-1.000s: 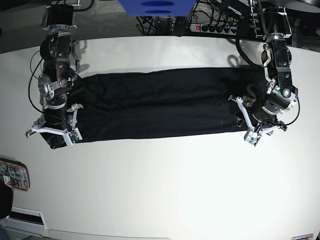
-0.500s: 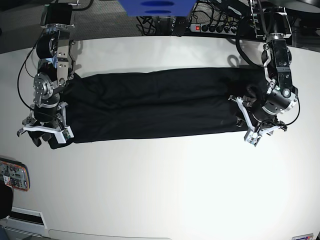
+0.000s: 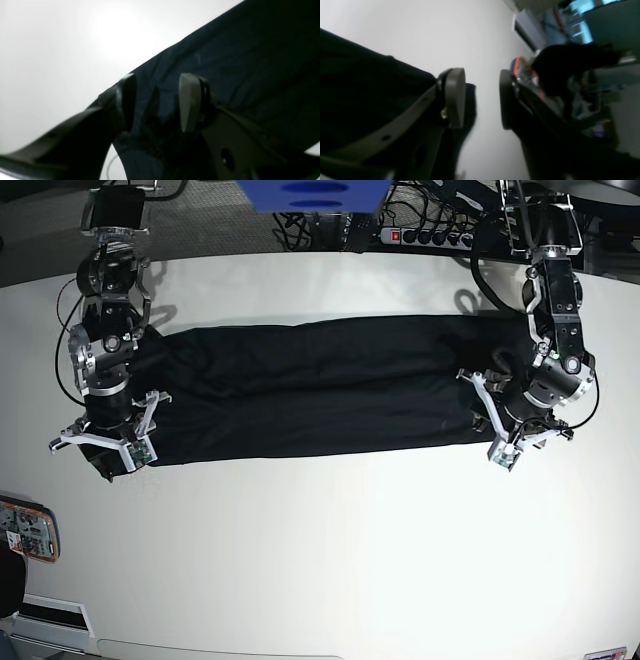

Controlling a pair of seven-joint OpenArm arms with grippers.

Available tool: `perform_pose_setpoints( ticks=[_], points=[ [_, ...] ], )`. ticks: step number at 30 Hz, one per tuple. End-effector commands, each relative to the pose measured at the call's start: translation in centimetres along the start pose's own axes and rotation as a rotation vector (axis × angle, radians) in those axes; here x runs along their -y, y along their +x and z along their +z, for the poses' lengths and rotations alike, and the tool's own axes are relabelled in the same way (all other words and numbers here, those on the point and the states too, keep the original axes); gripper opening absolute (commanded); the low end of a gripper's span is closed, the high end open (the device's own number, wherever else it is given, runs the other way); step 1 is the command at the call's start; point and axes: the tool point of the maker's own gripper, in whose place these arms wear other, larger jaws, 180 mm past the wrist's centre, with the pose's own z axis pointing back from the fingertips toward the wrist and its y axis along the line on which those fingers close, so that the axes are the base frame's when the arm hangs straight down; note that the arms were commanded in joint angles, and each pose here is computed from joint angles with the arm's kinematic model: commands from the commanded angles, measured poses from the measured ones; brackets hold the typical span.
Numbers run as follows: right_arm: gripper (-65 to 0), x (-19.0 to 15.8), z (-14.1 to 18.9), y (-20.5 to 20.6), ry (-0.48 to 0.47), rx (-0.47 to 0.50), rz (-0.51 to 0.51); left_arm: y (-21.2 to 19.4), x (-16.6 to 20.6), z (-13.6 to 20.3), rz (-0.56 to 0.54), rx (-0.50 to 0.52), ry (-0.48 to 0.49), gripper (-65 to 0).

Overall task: Fold the T-shirt properly
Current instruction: 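Hold the strip ends with both grippers and adjust grip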

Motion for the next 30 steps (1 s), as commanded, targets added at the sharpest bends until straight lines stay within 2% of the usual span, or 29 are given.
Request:
perform_pose_setpoints(
  ticks=[1, 4, 11, 13, 15, 20, 24, 30],
  points=[
    [-42.9, 1.2, 0.1, 1.3, -0.034, 0.052, -0.017, 1.1, -0.8, 0.5, -0.007, 0.037, 0.02, -37.6],
    [-42.9, 0.7, 0.2, 2.1, 0.005, 0.09, -0.104, 1.2, -0.9, 0.5, -0.009, 0.043, 0.023, -37.6],
    [-43.3, -2.0, 1.1, 4.0, 0.17, 0.197, -0.397, 0.2, -0.8, 0.6, -0.068, 0.092, 0.08, -37.7],
    [-43.1, -2.8, 1.6, 4.1, 0.212, 0.215, -0.462, -0.4, -1.7, 0.6, -0.057, 0.058, 0.133, -37.7],
    [-43.0, -2.8, 1.9, 4.8, 0.227, 0.263, -0.507, -1.3, -2.4, 0.6, 0.012, 0.009, 0.181, -37.7],
    [-43.3, -2.4, 2.3, 5.6, 0.219, 0.321, -0.524, -1.4, -2.1, 0.6, 0.064, 0.021, 0.172, -37.7],
    [-43.3, -2.3, 2.2, 5.7, 0.218, 0.322, -0.525, -1.5, -2.3, 0.6, 0.043, 0.013, 0.185, -37.7],
    [-43.3, -2.4, 2.3, 5.6, 0.219, 0.32, -0.522, -0.6, -2.6, 0.7, 0.021, 0.062, 0.206, -37.7]
  ],
)
